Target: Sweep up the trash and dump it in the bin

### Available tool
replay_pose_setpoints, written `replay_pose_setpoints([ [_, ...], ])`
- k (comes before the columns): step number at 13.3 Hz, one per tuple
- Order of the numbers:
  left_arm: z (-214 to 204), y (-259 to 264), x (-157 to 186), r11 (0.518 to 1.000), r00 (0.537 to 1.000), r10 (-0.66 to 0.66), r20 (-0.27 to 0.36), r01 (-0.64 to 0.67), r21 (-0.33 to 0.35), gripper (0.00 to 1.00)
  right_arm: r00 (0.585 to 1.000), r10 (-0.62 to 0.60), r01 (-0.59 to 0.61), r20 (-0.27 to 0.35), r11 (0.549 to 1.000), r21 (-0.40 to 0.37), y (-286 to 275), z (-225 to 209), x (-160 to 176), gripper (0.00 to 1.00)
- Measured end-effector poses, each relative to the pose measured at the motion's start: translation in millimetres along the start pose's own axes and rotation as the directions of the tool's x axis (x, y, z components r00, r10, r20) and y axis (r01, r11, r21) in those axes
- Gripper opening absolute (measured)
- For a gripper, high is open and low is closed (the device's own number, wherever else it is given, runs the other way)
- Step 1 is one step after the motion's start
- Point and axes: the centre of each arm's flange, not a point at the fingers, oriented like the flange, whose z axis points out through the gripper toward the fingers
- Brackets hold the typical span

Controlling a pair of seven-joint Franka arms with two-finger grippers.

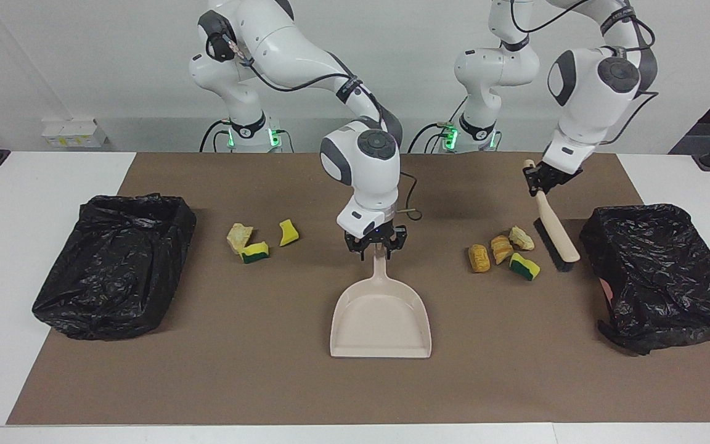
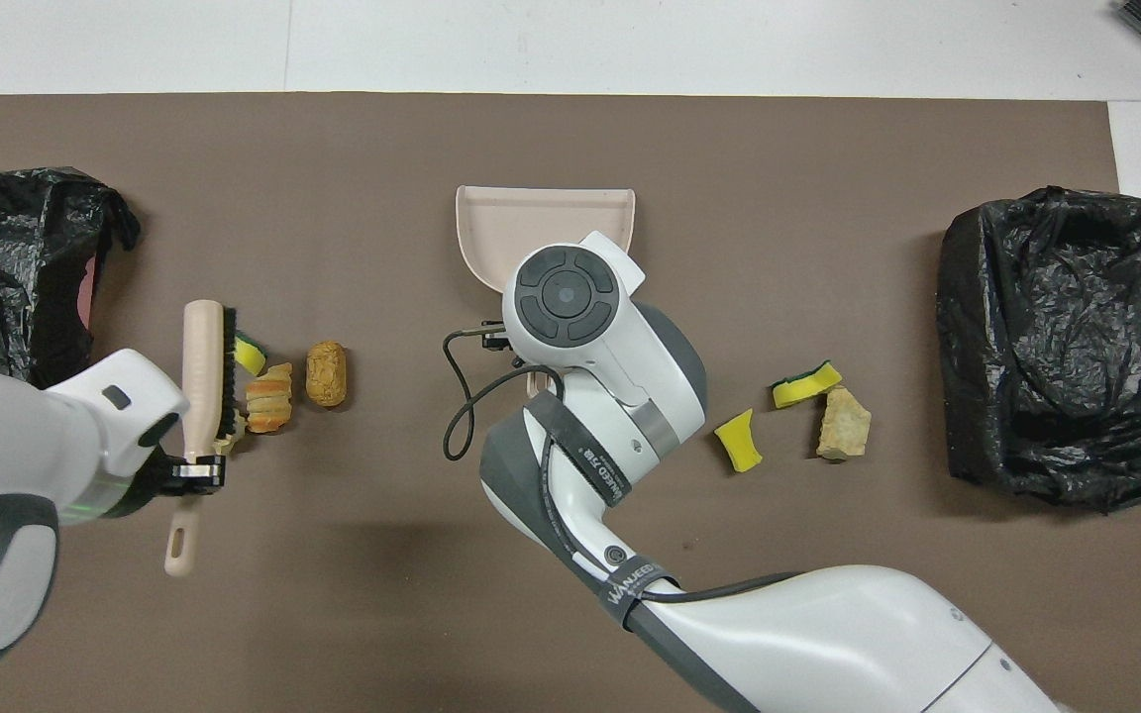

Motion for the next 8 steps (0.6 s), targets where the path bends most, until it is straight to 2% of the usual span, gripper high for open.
replay_pose_setpoints([
  [1,3,-20,11,1.000,1.000,-0.015,0.001,0.015,-0.001,0.26,1.000,-0.003,0.003,0.003,1.000,-0.003,-1,2,-2,0.53],
  [2,9,-36,18,1.000,1.000,-0.023,0.011,0.023,-0.002,0.26,1.000,-0.006,0.007,0.005,1.000,-0.005,-2,3,-3,0.47],
  [3,18,-48,21,1.000,0.999,-0.029,0.027,0.029,-0.003,0.26,1.000,-0.010,0.010,0.007,1.000,-0.007,-3,3,-5,0.46],
  [4,27,-53,21,0.999,0.998,-0.033,0.047,0.033,-0.003,0.26,1.000,-0.014,0.014,0.007,1.000,-0.008,-5,3,-6,0.35],
  [5,38,-52,20,1.000,0.997,-0.031,0.069,0.031,-0.002,0.26,1.000,-0.017,0.018,0.007,1.000,-0.010,-6,3,-7,0.31],
  [8,76,-34,6,1.000,0.995,0.002,0.104,-0.002,0.001,0.26,1.000,-0.021,0.021,0.004,1.000,-0.012,-6,0,-6,0.31],
])
